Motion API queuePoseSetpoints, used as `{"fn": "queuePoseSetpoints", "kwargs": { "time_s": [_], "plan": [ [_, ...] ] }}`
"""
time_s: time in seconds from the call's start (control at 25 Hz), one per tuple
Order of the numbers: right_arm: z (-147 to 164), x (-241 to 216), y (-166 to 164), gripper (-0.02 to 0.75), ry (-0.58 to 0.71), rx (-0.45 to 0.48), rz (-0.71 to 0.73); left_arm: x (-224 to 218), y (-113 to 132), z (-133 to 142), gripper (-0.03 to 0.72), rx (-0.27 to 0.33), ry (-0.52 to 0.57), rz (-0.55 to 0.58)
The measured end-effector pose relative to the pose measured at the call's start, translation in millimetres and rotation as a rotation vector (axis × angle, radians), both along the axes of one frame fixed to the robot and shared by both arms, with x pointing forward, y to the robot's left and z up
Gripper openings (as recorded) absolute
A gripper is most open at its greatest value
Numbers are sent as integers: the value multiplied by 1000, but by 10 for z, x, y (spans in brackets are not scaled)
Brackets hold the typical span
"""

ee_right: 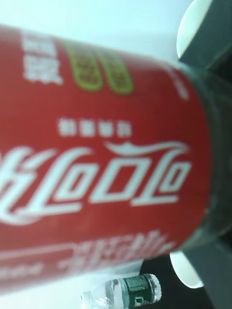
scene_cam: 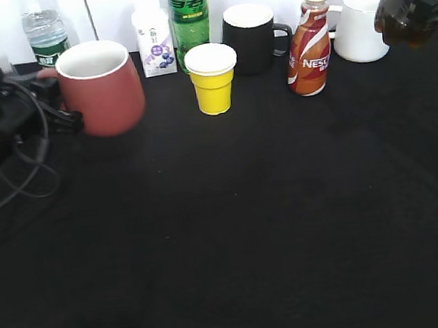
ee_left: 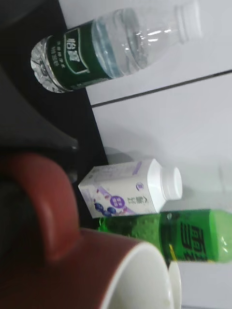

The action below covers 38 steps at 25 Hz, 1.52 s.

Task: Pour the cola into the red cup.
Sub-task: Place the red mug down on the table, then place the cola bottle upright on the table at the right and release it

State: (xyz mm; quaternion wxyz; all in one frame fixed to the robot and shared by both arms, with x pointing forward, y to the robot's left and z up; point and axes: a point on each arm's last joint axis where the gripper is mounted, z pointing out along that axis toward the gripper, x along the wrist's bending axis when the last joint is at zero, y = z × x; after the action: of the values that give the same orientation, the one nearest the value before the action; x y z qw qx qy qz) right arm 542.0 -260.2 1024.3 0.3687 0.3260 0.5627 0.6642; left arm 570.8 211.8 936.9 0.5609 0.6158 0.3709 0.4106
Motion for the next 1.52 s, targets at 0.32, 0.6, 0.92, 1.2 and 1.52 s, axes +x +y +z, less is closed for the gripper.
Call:
{"fn": "queuePoseSetpoints", "kwargs": {
  "time_s": [0.32,0.6,0.92,1.2,1.52],
  "plan": [
    [0,1,-2,387,1,2,-3,566,-42,-425,64,-1,-5,25],
    [0,1,-2,387,1,2,-3,644,-57,-583,82,5,40,26],
    [0,1,-2,387,1,2,-3,446,-13,-585,283,-5,67,31],
    [-17,13,-17,386,21,-1,-22,-79,97,-340,288,-1,104,38],
    [-579,275,-180,386,92,-51,-220,-527,185,235,287,5,33,35]
  ]
}}
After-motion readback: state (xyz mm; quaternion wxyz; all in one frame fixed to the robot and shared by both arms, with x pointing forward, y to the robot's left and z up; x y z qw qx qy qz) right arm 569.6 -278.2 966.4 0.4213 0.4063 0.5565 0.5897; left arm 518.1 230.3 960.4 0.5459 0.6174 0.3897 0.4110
